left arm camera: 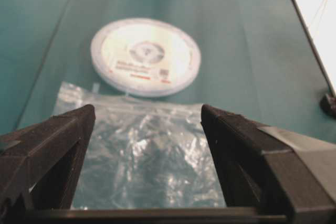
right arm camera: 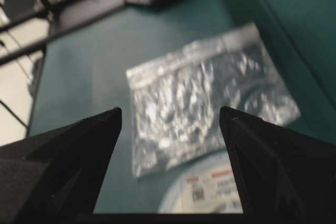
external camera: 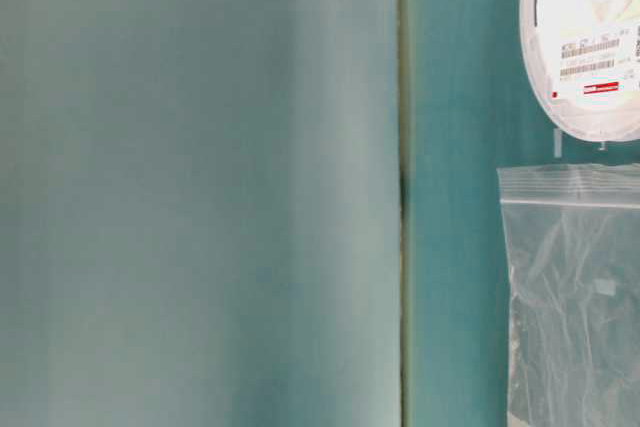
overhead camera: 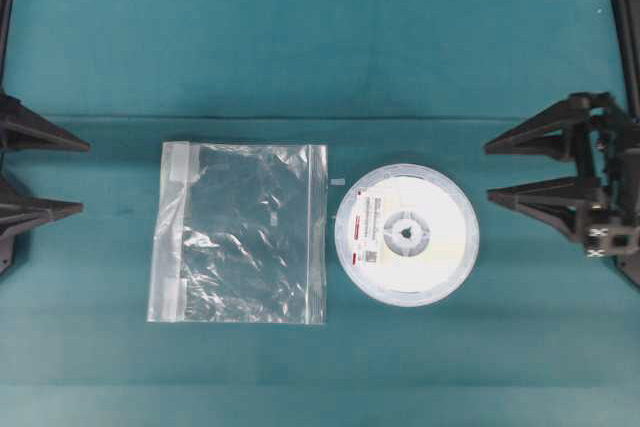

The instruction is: Take out the reel from the clear zip bag.

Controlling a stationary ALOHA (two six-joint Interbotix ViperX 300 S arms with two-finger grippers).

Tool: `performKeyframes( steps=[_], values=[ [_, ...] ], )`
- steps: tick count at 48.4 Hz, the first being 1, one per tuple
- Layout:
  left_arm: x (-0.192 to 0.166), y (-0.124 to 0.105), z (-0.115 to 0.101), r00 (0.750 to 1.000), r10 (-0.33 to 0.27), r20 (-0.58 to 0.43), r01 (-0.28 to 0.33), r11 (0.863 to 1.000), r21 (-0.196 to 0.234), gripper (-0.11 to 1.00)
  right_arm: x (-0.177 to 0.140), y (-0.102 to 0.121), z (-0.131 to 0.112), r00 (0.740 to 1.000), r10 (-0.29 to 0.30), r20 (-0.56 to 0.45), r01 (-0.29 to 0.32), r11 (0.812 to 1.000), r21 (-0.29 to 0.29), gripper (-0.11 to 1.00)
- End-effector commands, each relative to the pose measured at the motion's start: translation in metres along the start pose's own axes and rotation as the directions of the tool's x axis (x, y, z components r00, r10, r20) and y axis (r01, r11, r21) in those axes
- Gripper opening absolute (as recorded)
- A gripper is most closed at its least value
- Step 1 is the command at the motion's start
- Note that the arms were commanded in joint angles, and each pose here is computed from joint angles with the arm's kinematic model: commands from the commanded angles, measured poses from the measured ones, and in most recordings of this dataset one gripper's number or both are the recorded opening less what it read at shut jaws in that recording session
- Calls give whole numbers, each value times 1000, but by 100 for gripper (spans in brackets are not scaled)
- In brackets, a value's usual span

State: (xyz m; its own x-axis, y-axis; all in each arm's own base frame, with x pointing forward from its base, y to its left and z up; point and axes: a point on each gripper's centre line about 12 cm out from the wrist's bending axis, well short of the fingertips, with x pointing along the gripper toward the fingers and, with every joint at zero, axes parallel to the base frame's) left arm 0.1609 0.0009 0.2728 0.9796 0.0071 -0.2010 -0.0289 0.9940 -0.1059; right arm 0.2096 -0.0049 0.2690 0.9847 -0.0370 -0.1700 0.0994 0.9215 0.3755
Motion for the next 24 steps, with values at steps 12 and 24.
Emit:
performKeyframes(
  steps=[12,24],
  values=[
    [-4,-4,22,994,-20,109,17,999,28,88,-23,8,20,992,50,115,-42,997,-66,92],
    [-5,-7,25,989,-41,141,32,997,65,88,-34,10,29,985,63,160,-45,992,-116,92]
  ],
)
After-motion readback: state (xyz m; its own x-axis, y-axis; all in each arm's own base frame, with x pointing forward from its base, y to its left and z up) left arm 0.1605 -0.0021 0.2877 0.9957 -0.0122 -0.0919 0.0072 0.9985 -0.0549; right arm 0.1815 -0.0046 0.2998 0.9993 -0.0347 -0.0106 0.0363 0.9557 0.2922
